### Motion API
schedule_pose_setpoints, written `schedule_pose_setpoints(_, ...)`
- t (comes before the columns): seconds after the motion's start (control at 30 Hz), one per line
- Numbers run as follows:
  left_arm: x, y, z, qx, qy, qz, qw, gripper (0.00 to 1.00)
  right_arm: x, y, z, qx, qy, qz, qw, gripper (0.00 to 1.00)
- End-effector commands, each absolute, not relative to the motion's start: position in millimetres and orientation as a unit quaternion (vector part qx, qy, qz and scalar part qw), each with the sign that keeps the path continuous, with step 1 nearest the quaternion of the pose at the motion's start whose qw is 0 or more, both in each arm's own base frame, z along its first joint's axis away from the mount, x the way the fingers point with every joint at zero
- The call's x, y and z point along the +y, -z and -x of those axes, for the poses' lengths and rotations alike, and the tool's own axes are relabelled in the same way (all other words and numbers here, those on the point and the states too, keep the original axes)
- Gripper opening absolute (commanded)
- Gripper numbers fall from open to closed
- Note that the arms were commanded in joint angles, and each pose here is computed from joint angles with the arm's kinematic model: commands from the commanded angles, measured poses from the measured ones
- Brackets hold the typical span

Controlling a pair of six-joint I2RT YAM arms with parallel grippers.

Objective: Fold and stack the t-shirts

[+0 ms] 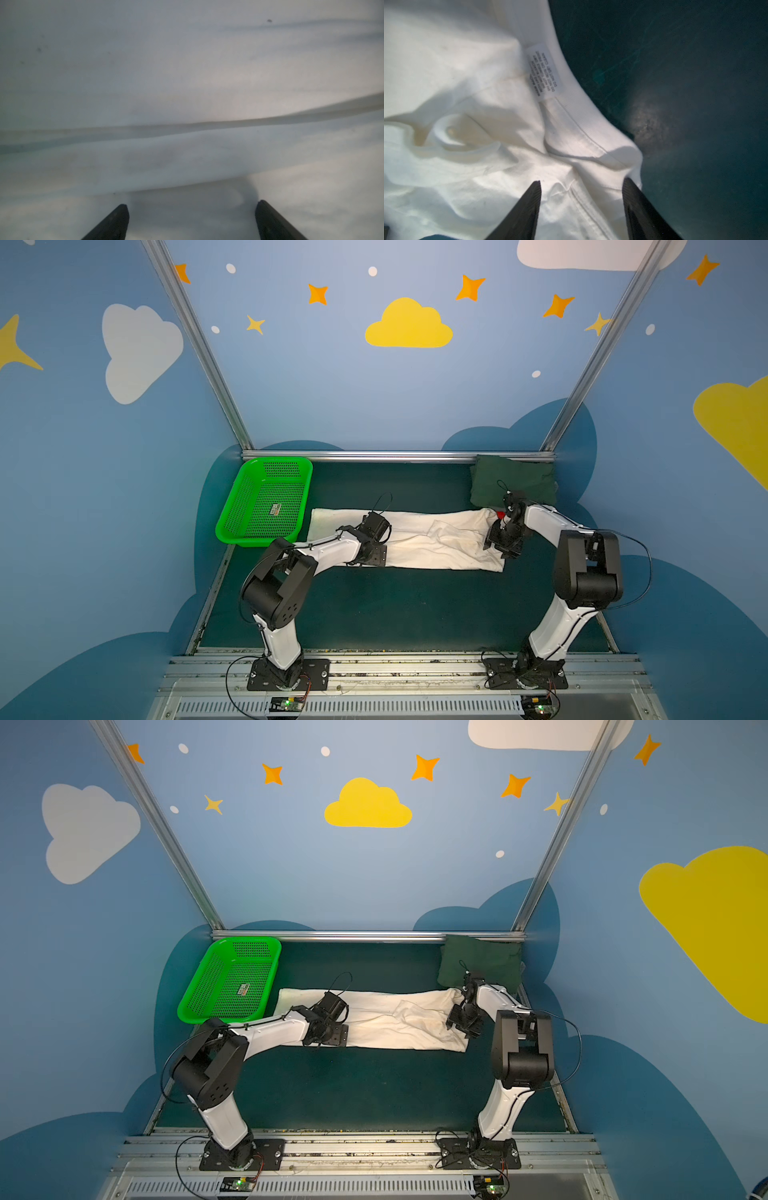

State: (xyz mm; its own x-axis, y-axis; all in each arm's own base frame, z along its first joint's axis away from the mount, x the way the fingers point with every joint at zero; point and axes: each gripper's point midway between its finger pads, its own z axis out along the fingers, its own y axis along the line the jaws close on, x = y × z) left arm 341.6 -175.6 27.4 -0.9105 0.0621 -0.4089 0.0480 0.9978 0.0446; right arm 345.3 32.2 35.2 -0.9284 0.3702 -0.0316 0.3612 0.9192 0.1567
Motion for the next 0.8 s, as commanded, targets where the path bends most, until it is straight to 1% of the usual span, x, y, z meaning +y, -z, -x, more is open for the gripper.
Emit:
schedule_pose_setpoints(0.0, -158.9, -24.0, -348.7, 0.973, -0.059, -0.008, 0.223, 0.94, 32.7, -41.2, -344.2, 0.979, -0.080, -0.185, 0.034, 0.60)
schedule_pose_setpoints(0.2, -148.9, -16.0, -358.1, 0.972, -0.069, 0.027, 0.223, 0.94, 32.8, -38.4, -342.4, 0.979, -0.081, -0.185, 0.031, 0.60)
schedule_pose_setpoints(0.4, -141.7, -25.5, -372.7, 0.961, -0.089, 0.038, 0.258, 0.94, 32.9, -38.8, -342.5, 0.979, -0.081, -0.182, 0.032, 0.59)
schedule_pose_setpoints(0.5, -140.0, -26.0, -378.5, 0.961, -0.097, 0.039, 0.256, 0.94, 32.5, -37.3, -341.8, 0.980, -0.080, -0.182, 0.029, 0.58)
schedule_pose_setpoints(0.77, -145.8, -30.4, -371.5, 0.967, -0.067, 0.037, 0.245, 0.94, 26.0, -41.9, -338.5, 0.981, -0.062, -0.182, 0.032, 0.57)
